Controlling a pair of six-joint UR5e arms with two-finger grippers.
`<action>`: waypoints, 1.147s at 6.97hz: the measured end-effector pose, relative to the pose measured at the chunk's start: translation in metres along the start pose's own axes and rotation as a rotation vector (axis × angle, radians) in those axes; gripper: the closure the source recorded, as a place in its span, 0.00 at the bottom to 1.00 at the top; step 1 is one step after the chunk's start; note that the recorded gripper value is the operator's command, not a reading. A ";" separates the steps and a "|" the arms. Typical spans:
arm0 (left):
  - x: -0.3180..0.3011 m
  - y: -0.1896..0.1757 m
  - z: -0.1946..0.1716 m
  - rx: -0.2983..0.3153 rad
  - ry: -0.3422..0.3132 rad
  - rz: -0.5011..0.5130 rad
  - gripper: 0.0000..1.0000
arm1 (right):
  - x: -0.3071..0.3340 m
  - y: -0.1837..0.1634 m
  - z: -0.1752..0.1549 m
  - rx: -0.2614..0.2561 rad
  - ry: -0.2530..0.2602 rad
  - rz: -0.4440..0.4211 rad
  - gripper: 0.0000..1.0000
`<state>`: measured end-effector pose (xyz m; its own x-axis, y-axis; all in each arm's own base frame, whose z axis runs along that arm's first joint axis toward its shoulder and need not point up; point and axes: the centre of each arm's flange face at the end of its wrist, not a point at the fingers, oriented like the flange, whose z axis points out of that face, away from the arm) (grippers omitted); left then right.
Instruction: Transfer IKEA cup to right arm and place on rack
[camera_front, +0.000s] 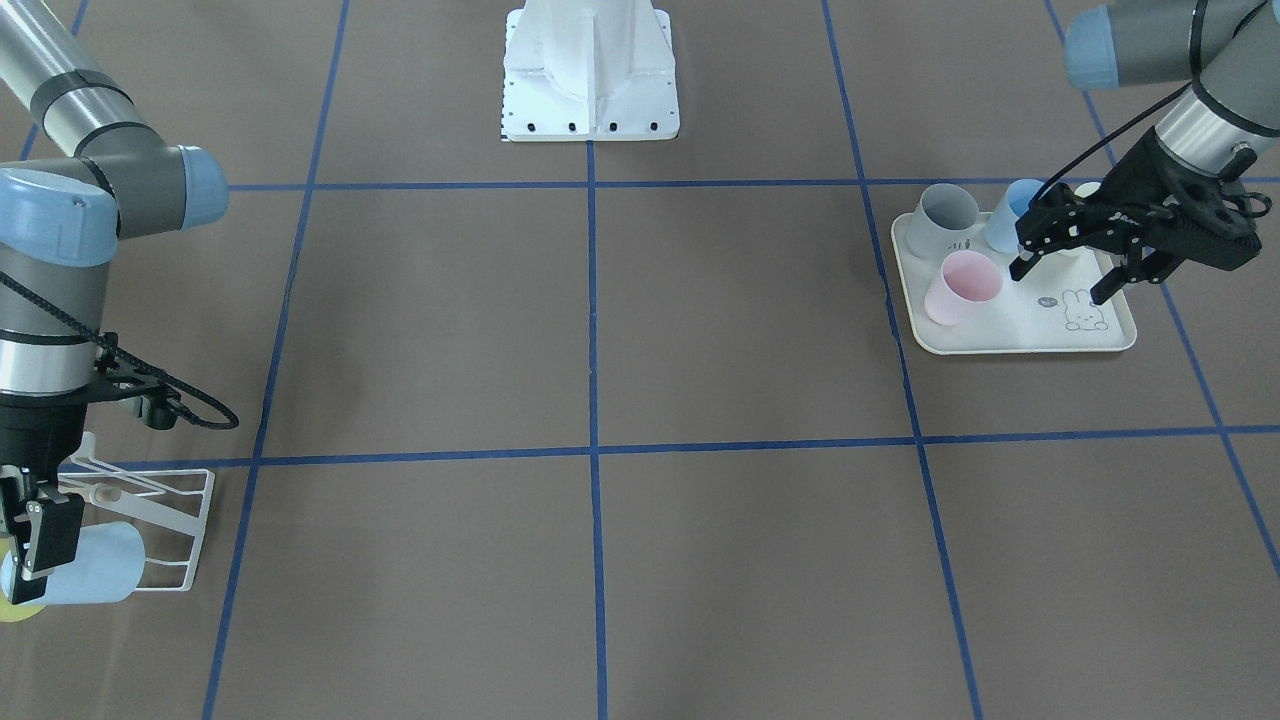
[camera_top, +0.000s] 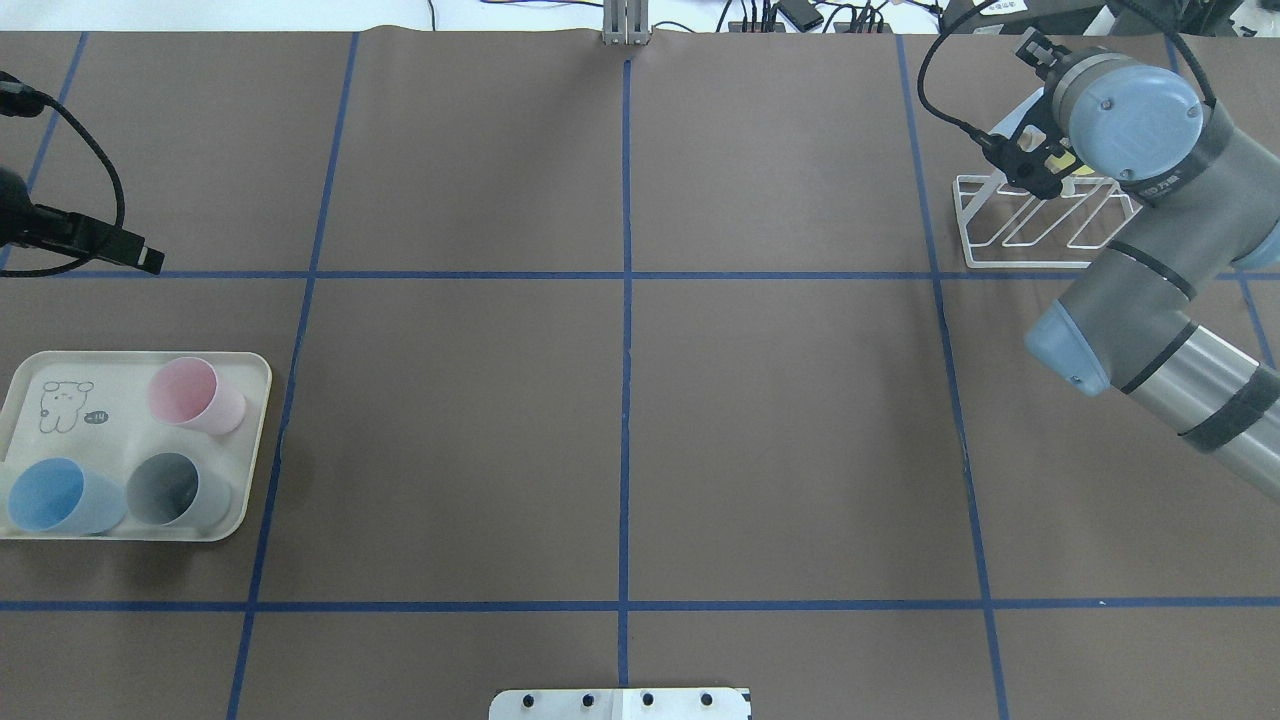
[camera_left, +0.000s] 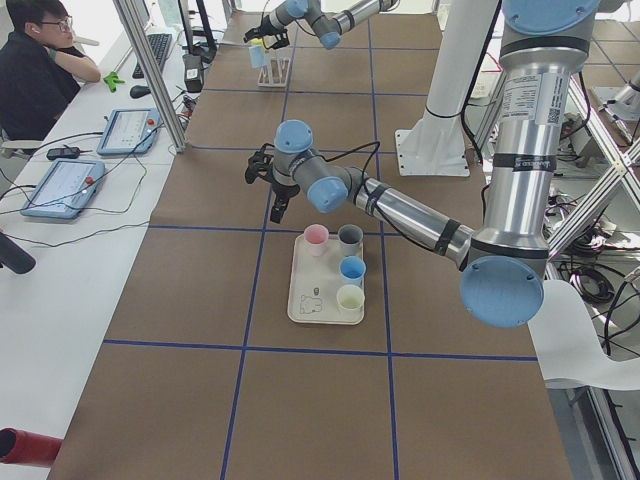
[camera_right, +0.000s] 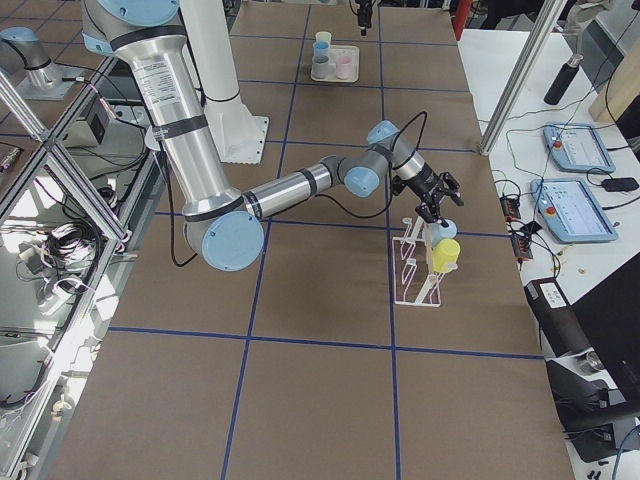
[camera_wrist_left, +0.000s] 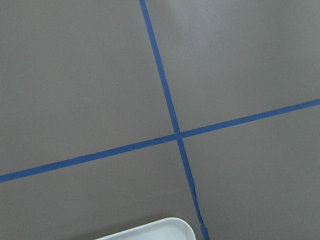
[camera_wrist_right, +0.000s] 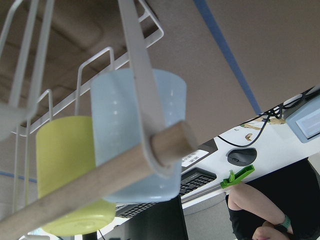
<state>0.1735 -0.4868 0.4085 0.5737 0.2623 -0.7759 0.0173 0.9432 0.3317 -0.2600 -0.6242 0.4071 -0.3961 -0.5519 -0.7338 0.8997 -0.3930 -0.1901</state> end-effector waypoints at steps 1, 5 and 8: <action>0.000 0.000 -0.001 0.005 0.001 0.003 0.00 | 0.011 0.001 -0.016 0.039 0.032 0.080 0.14; -0.020 0.008 0.008 0.011 -0.042 -0.009 0.00 | 0.029 -0.015 -0.079 0.354 0.025 0.790 0.01; -0.058 0.040 0.021 0.046 -0.085 -0.024 0.00 | 0.041 -0.078 -0.122 0.577 -0.081 1.271 0.01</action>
<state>0.1582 -0.4683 0.4787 0.6401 0.2197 -0.7362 0.0683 0.9382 0.3393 -0.3236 -0.5266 0.3128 0.5962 -0.7875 -0.1562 0.4531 0.1694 0.8752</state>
